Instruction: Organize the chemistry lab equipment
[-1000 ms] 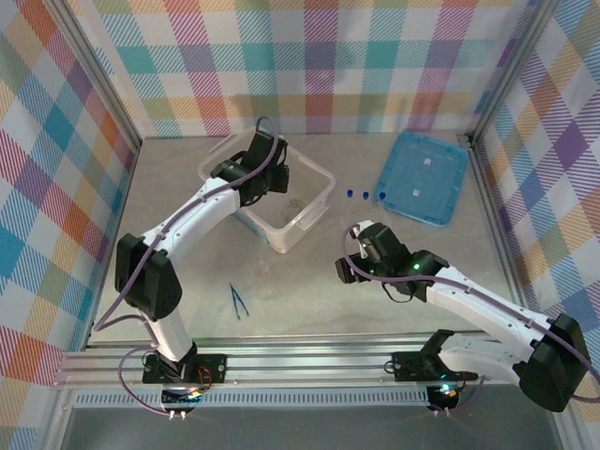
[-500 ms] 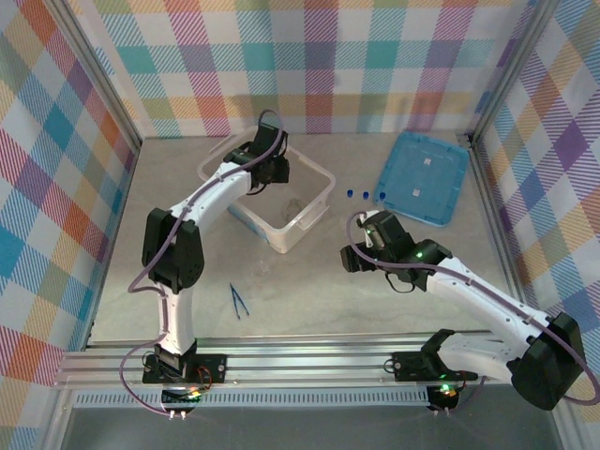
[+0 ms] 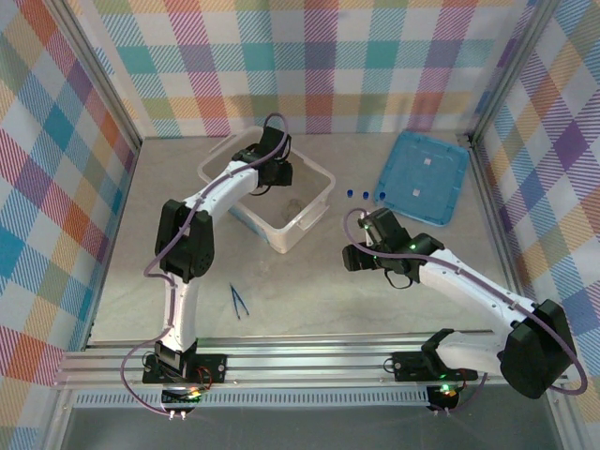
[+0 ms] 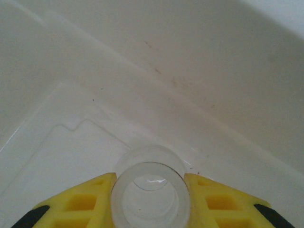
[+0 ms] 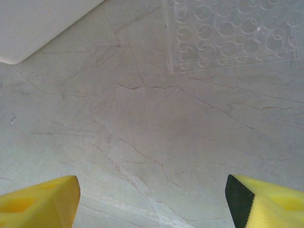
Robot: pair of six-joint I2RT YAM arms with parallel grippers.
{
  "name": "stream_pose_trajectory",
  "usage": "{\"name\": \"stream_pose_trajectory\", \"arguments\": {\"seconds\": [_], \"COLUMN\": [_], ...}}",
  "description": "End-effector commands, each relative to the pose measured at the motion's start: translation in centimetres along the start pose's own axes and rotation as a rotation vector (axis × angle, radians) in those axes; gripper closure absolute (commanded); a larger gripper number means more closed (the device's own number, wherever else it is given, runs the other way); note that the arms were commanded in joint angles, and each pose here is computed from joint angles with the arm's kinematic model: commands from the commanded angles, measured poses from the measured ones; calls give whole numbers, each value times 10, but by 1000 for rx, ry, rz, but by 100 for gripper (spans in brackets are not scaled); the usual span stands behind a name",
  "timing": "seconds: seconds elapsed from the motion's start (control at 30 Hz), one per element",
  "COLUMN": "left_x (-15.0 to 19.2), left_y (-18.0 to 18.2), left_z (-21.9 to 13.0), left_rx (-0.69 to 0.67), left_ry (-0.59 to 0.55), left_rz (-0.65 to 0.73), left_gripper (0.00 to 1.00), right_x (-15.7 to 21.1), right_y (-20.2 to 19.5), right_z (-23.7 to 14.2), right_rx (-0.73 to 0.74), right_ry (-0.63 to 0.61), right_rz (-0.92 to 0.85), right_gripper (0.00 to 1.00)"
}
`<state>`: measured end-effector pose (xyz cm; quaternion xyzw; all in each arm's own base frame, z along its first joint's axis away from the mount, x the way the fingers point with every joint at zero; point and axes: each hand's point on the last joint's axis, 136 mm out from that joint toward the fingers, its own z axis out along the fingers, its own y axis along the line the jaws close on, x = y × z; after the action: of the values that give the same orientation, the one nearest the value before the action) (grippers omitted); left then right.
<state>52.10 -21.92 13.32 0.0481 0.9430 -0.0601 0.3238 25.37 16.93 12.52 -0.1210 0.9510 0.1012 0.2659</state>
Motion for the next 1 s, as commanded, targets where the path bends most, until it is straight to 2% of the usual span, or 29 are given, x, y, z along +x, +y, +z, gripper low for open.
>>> {"name": "stream_pose_trajectory", "arguments": {"seconds": [0.0,0.63,0.97], "left_x": [-12,28,30], "left_y": [-2,-12,-28], "left_z": [0,5,1], "left_rx": [34,56,82], "left_ry": [-18,31,31], "left_rz": [-25,-14,8], "left_gripper": [70,70,70], "right_x": [-6,-6,-7], "right_y": [2,1,0], "right_z": [-5,-4,-5], "right_rx": [-13,-18,-18], "right_ry": [-5,-16,-22], "right_rz": [14,17,18], "right_gripper": [19,19,19]}}
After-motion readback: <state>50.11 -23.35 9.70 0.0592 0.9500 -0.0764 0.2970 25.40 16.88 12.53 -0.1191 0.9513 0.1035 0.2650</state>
